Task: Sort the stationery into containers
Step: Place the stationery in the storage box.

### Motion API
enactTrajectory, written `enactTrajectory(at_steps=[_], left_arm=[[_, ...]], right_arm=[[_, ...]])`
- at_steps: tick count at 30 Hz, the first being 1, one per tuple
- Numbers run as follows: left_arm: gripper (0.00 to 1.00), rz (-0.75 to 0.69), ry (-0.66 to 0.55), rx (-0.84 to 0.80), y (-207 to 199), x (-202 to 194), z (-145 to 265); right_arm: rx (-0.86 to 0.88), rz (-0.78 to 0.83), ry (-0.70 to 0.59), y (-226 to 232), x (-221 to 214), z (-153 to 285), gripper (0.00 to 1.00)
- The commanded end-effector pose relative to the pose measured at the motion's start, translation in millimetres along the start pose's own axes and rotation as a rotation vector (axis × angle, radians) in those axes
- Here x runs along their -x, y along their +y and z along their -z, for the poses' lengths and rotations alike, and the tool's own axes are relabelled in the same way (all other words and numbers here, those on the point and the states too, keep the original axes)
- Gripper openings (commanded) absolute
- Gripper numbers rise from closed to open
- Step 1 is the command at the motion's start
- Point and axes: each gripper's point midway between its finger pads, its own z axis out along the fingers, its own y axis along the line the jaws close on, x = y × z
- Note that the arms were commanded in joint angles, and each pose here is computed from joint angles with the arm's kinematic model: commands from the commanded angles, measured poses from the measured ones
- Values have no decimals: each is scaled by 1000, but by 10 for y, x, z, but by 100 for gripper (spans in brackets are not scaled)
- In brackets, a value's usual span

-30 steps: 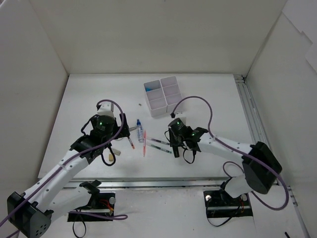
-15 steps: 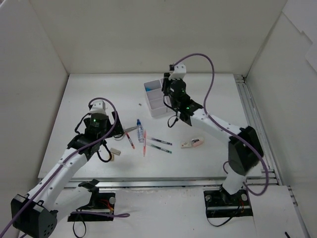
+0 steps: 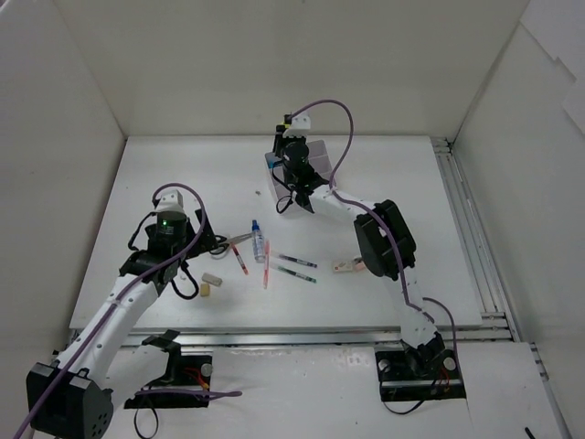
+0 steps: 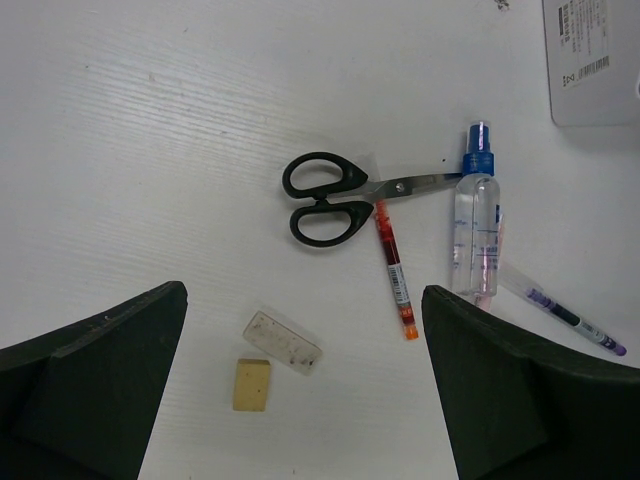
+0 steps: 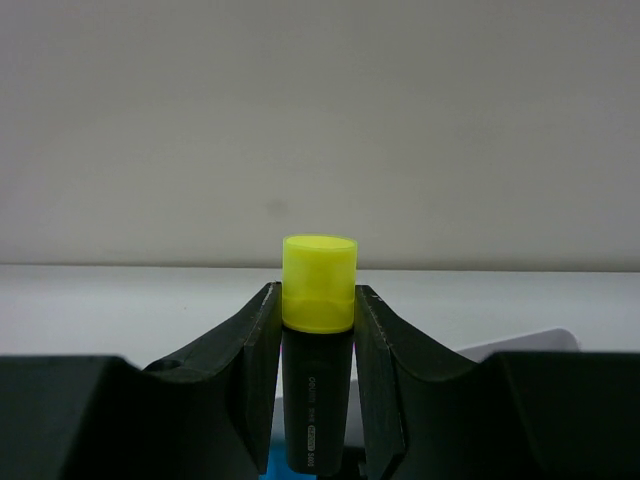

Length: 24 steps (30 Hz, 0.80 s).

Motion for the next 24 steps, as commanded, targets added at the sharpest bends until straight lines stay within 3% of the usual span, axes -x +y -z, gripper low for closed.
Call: enactTrajectory(at_steps=[1,8,11,15,20,21,23,24], left_arm=[[99,17,-45,-31,-33,124,46],[99,26,-40,-25,28,86,39],[100,26,-39,-34,19,72,48],[99,15,-46,-61,-32,106,66],[100,17,-48,-103,-106,125,108],[100,20,-48,-108,-114,124,117],[100,20,-47,-123,-135,126,153],[99,20,-46,-126,-143,132,162]], right_arm=[[5,-110,-224,19,764,-159,12],[23,-89,-196,51,306,-299,15],[43,-118,-181,74,249,-224,20],[42,-106,-182,52,337,-30,47],[86,-76,-212,190,782,332,66],[86,-77,-212,177,831,388,73],[115,-53,-168,181,719,571,79],[150,-63,-188,194,948,695,86]])
